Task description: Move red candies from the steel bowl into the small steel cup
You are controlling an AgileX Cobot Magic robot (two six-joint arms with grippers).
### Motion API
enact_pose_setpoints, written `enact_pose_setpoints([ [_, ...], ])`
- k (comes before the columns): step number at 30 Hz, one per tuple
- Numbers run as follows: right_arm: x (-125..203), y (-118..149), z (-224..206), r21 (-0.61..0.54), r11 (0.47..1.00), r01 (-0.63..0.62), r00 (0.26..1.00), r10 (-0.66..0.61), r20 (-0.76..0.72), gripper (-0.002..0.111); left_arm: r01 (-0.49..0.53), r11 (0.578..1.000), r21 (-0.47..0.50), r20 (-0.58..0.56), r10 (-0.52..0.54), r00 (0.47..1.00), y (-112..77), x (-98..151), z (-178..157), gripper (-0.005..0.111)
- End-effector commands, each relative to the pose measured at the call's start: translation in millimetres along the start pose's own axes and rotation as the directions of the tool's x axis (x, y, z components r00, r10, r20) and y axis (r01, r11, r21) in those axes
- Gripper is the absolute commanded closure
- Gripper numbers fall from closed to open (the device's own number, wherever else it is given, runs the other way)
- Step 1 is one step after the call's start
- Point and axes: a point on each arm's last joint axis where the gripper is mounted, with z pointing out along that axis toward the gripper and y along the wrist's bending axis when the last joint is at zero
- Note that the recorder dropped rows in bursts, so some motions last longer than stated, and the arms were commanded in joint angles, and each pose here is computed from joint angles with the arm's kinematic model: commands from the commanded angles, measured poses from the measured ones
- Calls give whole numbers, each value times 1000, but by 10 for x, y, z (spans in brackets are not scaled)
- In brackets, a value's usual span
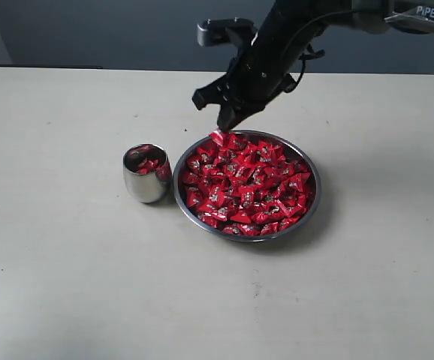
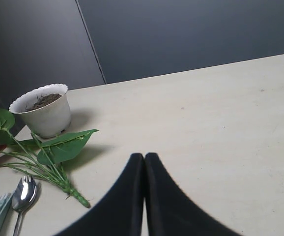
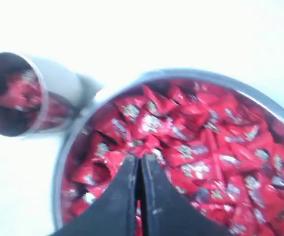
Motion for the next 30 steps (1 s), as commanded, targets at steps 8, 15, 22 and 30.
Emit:
enact_pose_setpoints([
  [8,-259,654,232,-228,970,80,989,-48,142,108,-1,1000,1,16,1,1000,-1,-10,-2,106],
  [15,-266,706,534,-185,974,131,988,-112,107,96,-1,1000,1,16,1,1000,-1,-10,-2,106],
  [22,-279,625,378,-147,981,126,988,-110,107,64,-1,1000,1,16,1,1000,-1,-10,-2,106],
  [30,-17,-131,105,-46,999,2,993,-7,-118,64,-1,1000,1,16,1,1000,-1,-10,-2,106],
])
